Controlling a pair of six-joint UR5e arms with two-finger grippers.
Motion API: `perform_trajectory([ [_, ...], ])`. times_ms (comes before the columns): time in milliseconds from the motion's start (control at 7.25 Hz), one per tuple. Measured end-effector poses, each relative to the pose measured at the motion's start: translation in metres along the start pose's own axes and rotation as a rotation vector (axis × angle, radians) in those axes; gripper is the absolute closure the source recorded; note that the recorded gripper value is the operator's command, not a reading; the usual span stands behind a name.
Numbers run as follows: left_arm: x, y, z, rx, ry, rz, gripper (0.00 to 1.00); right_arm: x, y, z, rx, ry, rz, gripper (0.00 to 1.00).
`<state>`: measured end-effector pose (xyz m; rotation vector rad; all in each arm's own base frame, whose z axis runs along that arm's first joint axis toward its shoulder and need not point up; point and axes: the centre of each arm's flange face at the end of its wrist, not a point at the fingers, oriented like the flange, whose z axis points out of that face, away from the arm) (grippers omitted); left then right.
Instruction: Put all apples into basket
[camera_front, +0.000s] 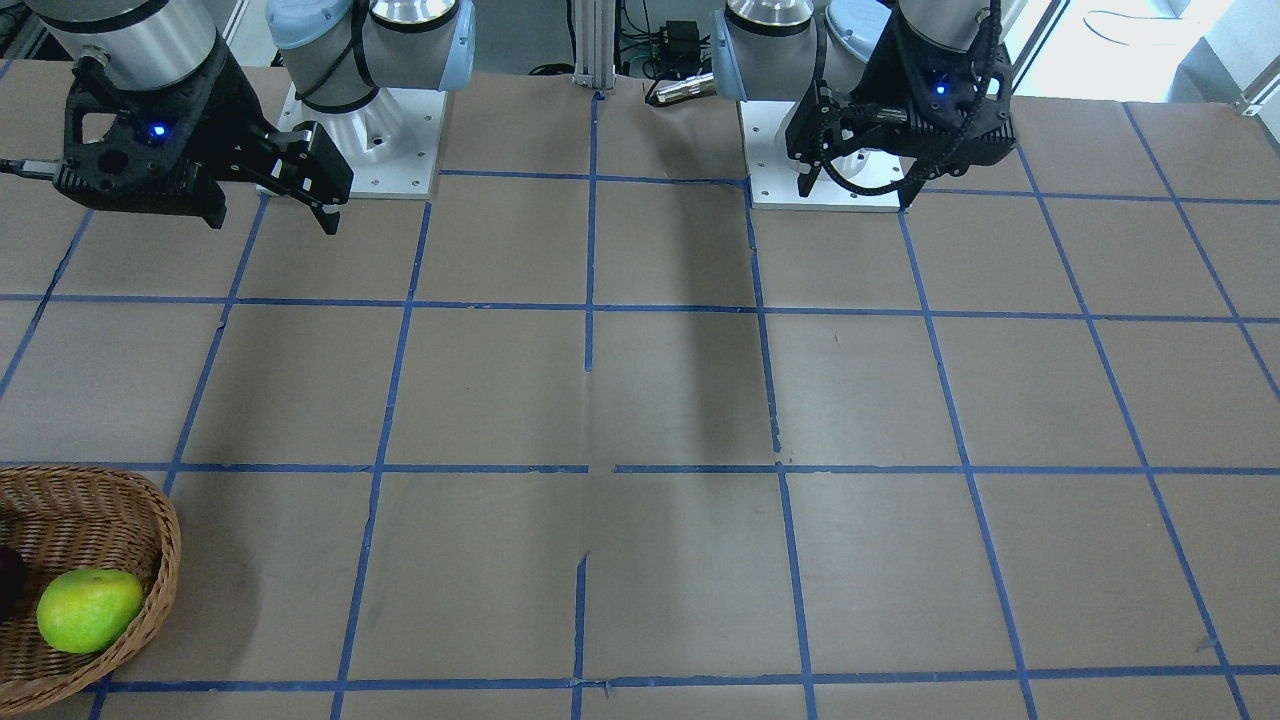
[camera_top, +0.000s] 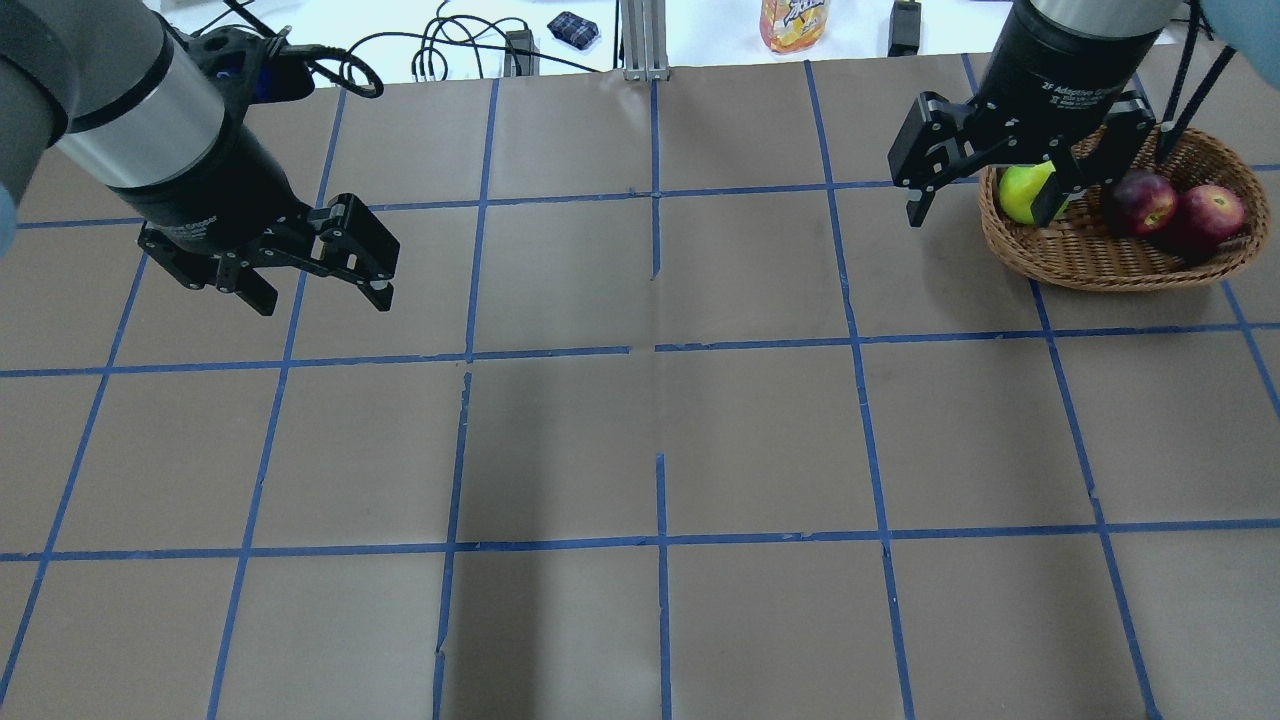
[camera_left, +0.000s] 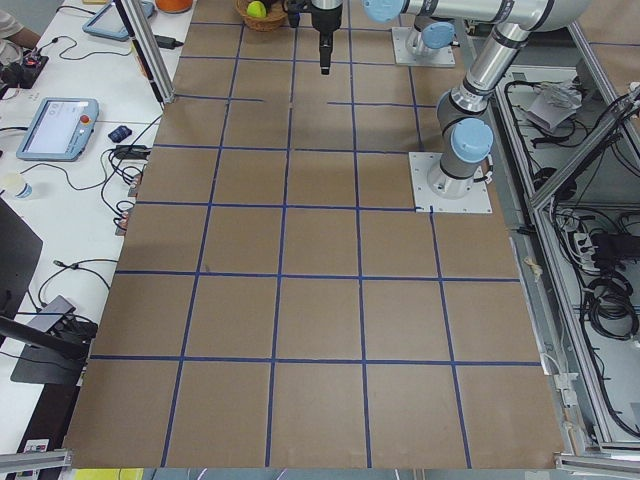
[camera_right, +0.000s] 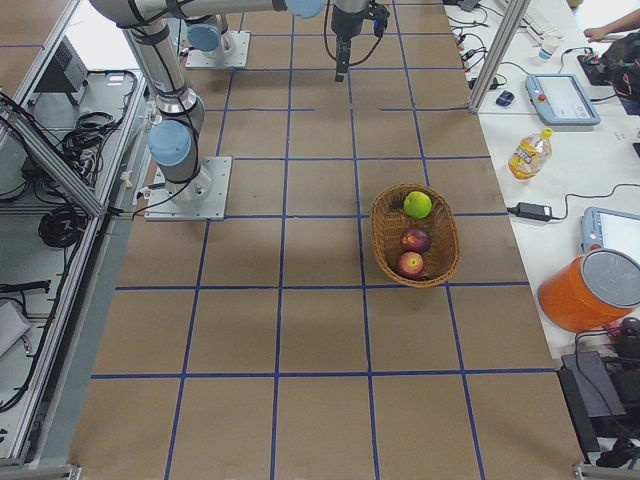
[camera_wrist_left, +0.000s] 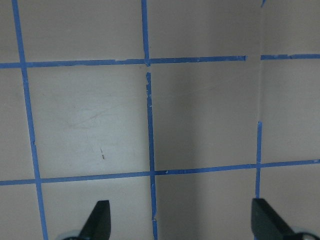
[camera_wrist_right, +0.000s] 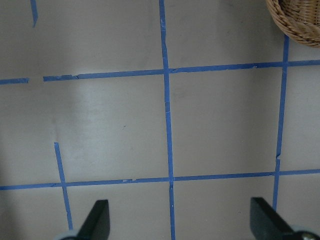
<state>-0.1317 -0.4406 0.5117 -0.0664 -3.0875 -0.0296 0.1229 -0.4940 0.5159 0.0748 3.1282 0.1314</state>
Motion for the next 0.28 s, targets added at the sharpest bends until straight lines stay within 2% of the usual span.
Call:
perform_trajectory([
  [276,0.0020,-0.0107,-0.0043,0.008,-0.007,0.007,0.00,-0.0005,0.0003,0.0001,0.000,-0.001,-0.001,0.00],
])
